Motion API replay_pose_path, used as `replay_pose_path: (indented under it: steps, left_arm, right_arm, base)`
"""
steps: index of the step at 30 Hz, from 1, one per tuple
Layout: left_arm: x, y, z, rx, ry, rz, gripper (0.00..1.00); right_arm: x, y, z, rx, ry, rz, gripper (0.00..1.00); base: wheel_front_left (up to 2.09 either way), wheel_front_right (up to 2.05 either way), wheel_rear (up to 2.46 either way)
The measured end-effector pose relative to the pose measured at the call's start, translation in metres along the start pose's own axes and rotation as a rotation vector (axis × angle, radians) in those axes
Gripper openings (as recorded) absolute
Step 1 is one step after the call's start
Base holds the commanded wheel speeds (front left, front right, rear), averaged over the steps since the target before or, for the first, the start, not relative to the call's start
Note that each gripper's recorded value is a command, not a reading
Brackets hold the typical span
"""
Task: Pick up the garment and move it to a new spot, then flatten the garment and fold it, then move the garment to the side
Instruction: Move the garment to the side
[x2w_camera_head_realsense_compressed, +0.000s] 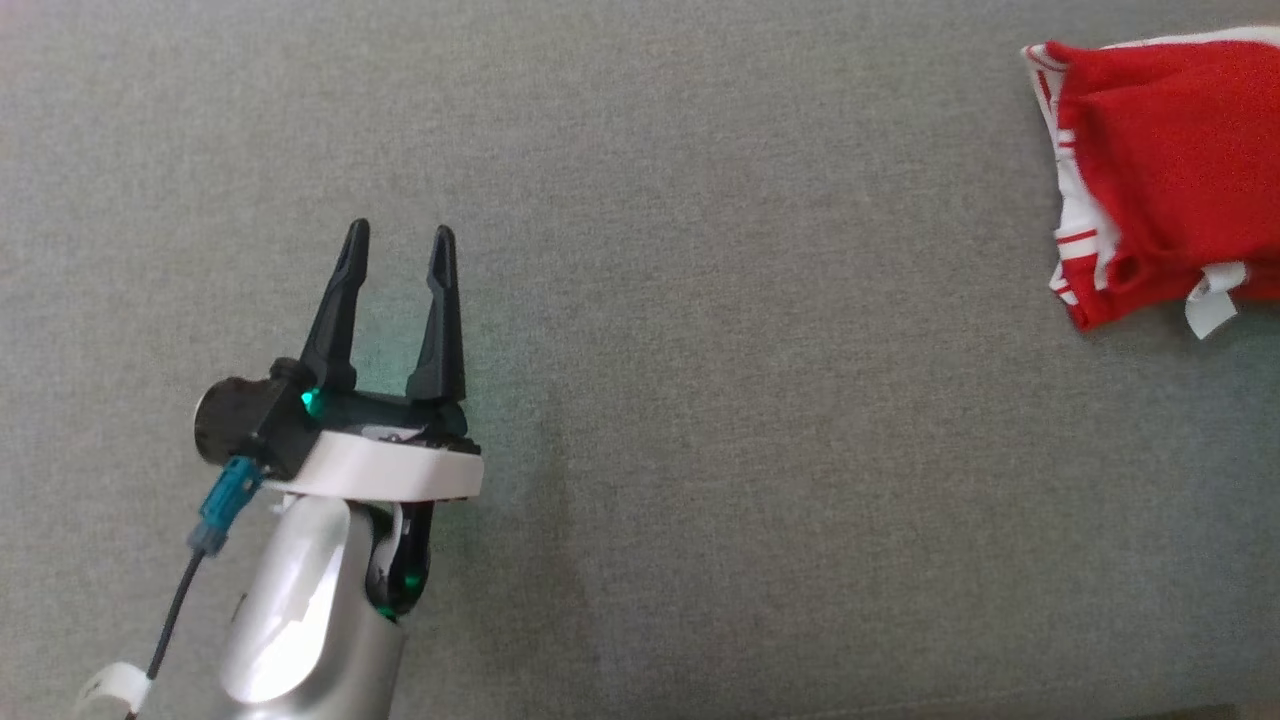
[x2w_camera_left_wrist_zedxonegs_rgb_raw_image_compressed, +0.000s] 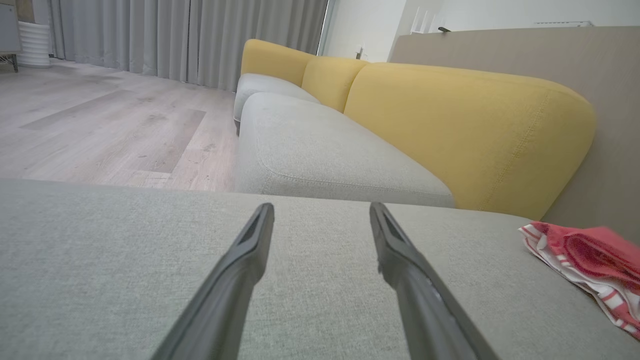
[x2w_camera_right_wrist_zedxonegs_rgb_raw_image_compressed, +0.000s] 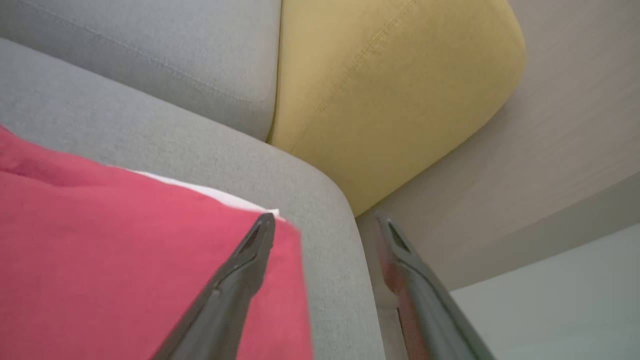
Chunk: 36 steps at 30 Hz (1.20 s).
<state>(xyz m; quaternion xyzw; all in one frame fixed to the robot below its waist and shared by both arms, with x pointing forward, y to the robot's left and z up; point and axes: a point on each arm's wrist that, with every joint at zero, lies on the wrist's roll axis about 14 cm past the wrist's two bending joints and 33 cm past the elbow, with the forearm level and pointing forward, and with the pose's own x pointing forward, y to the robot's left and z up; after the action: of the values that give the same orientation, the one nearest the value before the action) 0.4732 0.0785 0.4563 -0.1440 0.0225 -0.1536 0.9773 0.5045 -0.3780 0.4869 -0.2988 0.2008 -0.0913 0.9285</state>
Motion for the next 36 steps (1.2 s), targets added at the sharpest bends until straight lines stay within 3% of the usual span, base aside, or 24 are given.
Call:
replay_pose_path:
  steps: [11,19,30,36]
  left_arm:
    - [-0.008,-0.003,0.045,0.027,-0.105,0.007,1.0]
    - [-0.043,0.001,0.063,0.013,-0.145,0.055,1.0]
    - [-0.086,0.013,0.066,0.002,-0.154,0.141,1.0]
    - [-0.102,0.017,0.062,-0.006,-0.15,0.162,1.0]
  right_arm:
    - [-0.036,0.022,0.093,0.202,-0.303,0.019,1.0]
    - [-0.095,0.067,0.144,0.492,-0.501,0.123,1.0]
    - [-0.148,0.118,0.12,0.801,-0.54,0.262,1.0]
    - [-0.162,0.146,0.082,0.875,-0.477,0.294,1.0]
  base:
    - [0.0,0.0,0.0]
    - [0.0,0.0,0.0]
    - [0.0,0.0,0.0]
    - [0.0,0.0,0.0]
